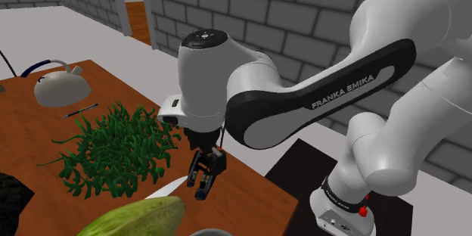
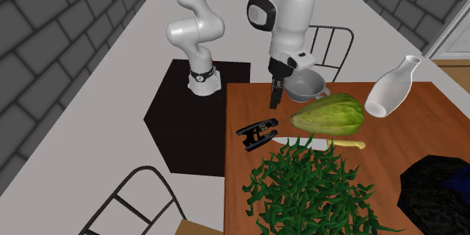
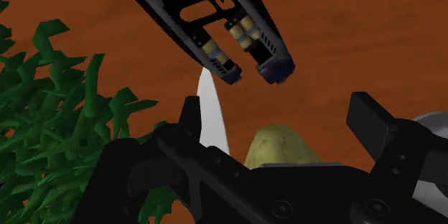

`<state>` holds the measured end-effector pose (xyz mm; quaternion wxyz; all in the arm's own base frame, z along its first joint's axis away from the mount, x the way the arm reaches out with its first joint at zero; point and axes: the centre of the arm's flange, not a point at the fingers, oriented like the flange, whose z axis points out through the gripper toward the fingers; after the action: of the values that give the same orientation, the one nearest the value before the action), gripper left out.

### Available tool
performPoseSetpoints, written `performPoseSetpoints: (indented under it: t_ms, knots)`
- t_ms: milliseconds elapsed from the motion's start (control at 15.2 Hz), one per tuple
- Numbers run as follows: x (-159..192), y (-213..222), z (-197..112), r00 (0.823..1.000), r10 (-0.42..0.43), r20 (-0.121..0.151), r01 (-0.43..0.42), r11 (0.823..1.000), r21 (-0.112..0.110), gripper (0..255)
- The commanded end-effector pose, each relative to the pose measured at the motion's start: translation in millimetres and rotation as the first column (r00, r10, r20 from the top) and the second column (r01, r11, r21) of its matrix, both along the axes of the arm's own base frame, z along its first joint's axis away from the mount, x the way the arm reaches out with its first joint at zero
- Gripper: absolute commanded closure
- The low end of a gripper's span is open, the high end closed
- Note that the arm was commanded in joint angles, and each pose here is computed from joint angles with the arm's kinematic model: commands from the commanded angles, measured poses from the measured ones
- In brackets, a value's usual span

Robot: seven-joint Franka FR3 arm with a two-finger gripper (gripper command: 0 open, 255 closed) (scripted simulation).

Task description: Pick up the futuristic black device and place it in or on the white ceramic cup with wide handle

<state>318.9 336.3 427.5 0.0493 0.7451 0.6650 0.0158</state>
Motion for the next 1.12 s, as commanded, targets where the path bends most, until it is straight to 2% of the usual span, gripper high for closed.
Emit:
performPoseSetpoints:
  t_ms: [0,66,132,198,264,330,858,1056]
  knots:
    - [-3.4,-13.0,-24.5,0.977,0.214,0.006,-0.214,0.977,0.013,0]
    - [-2.9,-19.6,-37.0,0.952,0.307,0.008,-0.307,0.951,0.019,0]
    - [-1.7,-26.1,-49.5,0.918,0.398,0.011,-0.398,0.917,0.025,0]
    - [0.0,-32.3,-62.2,0.875,0.484,0.014,-0.484,0.874,0.031,0]
    - [2.4,-38.3,-74.8,0.824,0.566,0.018,-0.567,0.823,0.036,0]
    - [5.3,-43.9,-87.5,0.765,0.643,0.022,-0.644,0.764,0.040,0]
    - [9.2,-41.7,-127.9,0.762,0.647,0.022,-0.647,0.761,0.041,0]
    - [9.2,-41.7,-127.9,0.762,0.647,0.022,-0.647,0.761,0.041,0]
